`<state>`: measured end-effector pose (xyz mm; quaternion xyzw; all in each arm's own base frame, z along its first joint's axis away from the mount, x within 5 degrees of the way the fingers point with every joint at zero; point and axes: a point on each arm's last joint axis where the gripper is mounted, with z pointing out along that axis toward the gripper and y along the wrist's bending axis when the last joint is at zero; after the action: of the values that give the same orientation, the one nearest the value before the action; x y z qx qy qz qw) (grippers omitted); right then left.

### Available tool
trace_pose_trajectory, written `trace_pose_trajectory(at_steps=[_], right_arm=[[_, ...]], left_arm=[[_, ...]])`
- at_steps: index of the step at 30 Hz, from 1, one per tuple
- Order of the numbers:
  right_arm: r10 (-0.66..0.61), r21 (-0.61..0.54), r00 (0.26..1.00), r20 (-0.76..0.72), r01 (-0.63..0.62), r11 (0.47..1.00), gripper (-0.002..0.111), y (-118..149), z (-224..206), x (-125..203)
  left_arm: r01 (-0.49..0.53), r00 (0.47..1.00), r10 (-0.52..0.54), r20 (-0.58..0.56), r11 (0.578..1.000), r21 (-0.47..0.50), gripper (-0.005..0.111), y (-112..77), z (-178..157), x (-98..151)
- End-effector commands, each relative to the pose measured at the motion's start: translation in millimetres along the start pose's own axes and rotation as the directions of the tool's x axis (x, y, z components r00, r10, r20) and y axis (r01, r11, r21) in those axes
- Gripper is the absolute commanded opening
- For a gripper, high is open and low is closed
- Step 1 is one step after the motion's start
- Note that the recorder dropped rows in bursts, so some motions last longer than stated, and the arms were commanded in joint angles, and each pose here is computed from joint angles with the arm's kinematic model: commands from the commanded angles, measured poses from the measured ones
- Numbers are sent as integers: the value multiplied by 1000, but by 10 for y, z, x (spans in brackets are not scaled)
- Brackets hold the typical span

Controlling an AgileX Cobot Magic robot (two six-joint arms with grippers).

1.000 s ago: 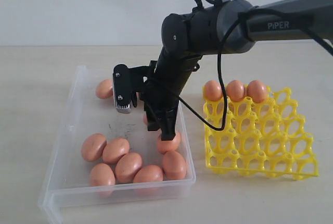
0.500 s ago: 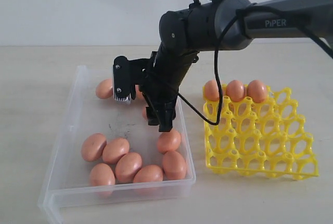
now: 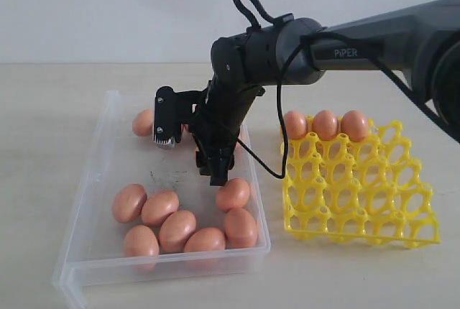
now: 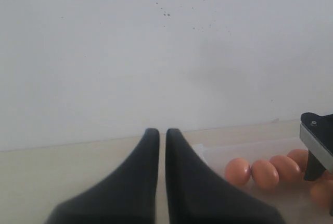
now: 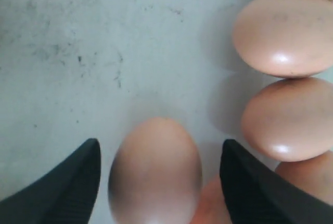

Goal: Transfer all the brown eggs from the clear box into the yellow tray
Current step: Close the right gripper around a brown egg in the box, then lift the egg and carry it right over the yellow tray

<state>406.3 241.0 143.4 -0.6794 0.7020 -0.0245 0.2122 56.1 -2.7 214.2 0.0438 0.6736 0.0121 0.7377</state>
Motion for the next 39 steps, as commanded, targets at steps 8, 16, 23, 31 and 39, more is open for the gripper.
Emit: trace_pose_trajectory(at_steps=[8,16,23,31,39], right_arm=[[218,17,975,40,-219,976,0,-105,7,70],[563,-216,643,520,-539,814,0,-373,-73,290],[474,-229,544,692,-457,859,0,-235,-37,378],[403,-100,564,720,-490,866,0,-442,-387,308],[146,289,916,373,-264,920,0,-195,-273,304]], left_arm=[[1,1000,-1,-1,1000,8,4,-5,-1,10],[1,1000,-1,-1,1000,8,4,-5,-1,10],[1,1000,-1,-1,1000,8,4,-5,-1,10],[1,1000,-1,-1,1000,8,4,-5,-1,10],[1,1000,-1,-1,1000,8,4,-5,-1,10]])
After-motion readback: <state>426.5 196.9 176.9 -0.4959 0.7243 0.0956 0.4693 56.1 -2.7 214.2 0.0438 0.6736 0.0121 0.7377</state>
